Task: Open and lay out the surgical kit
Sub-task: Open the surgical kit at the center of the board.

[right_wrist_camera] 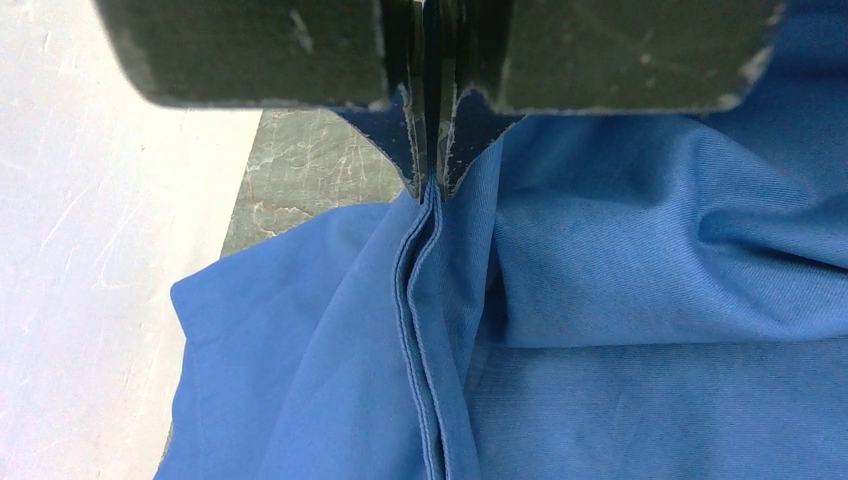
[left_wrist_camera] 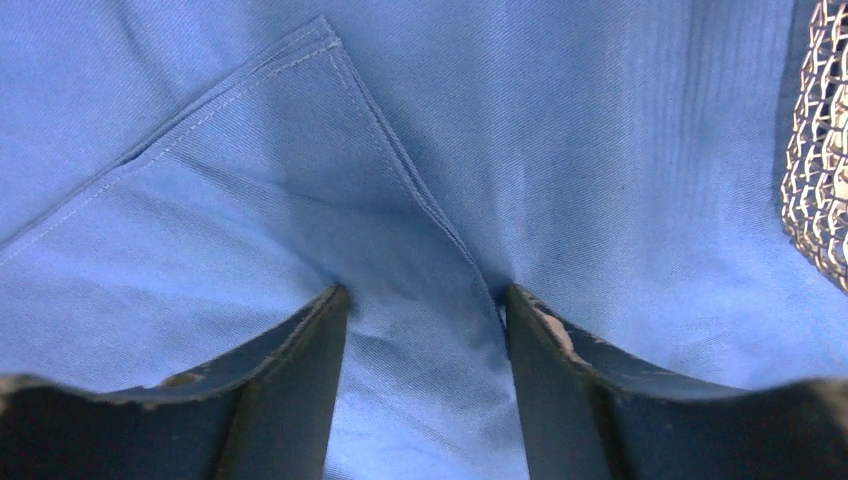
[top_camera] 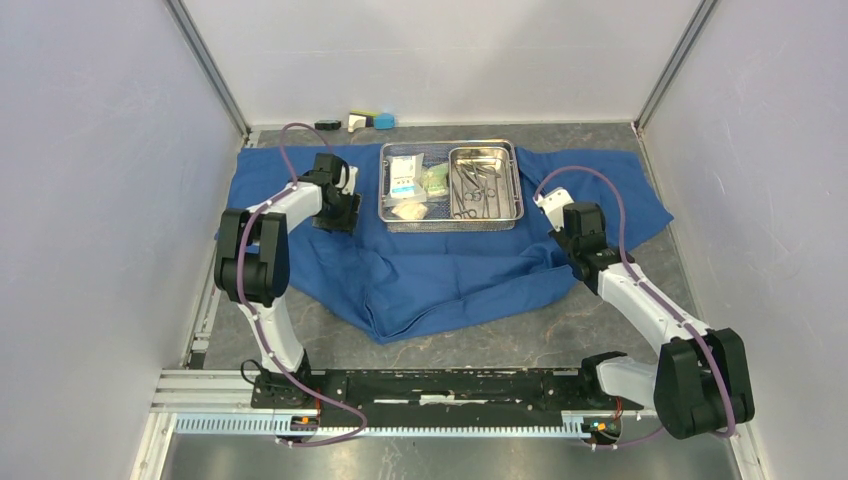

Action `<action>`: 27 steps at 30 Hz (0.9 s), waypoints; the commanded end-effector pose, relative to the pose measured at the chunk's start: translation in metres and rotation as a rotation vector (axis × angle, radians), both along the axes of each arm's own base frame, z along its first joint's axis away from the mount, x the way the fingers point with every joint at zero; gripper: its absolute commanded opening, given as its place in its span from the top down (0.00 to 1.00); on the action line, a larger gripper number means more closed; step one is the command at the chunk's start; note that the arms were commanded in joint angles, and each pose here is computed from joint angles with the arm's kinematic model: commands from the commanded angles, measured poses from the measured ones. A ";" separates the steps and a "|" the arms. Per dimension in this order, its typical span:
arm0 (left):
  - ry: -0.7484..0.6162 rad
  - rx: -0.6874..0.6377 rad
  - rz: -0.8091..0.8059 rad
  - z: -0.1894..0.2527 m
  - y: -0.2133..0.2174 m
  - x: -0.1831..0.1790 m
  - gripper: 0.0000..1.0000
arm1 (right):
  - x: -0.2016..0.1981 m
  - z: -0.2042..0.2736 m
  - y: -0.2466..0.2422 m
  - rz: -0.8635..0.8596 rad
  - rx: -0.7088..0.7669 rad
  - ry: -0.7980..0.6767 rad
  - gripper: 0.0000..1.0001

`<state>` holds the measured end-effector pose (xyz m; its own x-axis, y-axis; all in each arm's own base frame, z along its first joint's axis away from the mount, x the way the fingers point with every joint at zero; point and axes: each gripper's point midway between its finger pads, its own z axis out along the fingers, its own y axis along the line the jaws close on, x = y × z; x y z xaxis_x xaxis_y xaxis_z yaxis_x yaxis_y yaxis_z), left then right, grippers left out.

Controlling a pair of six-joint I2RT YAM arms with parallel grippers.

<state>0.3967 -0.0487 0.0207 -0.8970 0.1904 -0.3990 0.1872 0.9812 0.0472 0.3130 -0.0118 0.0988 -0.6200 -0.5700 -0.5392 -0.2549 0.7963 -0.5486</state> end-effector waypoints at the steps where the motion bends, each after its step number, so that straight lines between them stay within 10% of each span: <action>1: -0.005 -0.032 0.043 0.000 0.003 0.002 0.41 | 0.003 0.007 0.001 -0.006 0.028 -0.044 0.96; 12: -0.050 -0.052 0.052 0.016 0.018 -0.003 0.97 | -0.002 0.008 0.001 -0.003 0.055 -0.055 0.95; 27: -0.282 -0.039 0.038 0.092 0.036 -0.043 0.98 | -0.008 0.004 0.017 0.073 0.128 -0.052 0.94</action>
<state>0.3627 -0.0183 0.0912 -0.8091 0.1007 -0.5790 0.1153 0.9933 0.0116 0.3064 -0.0011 0.0992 -0.5755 -0.5531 -0.6023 -0.2837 0.8259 -0.4873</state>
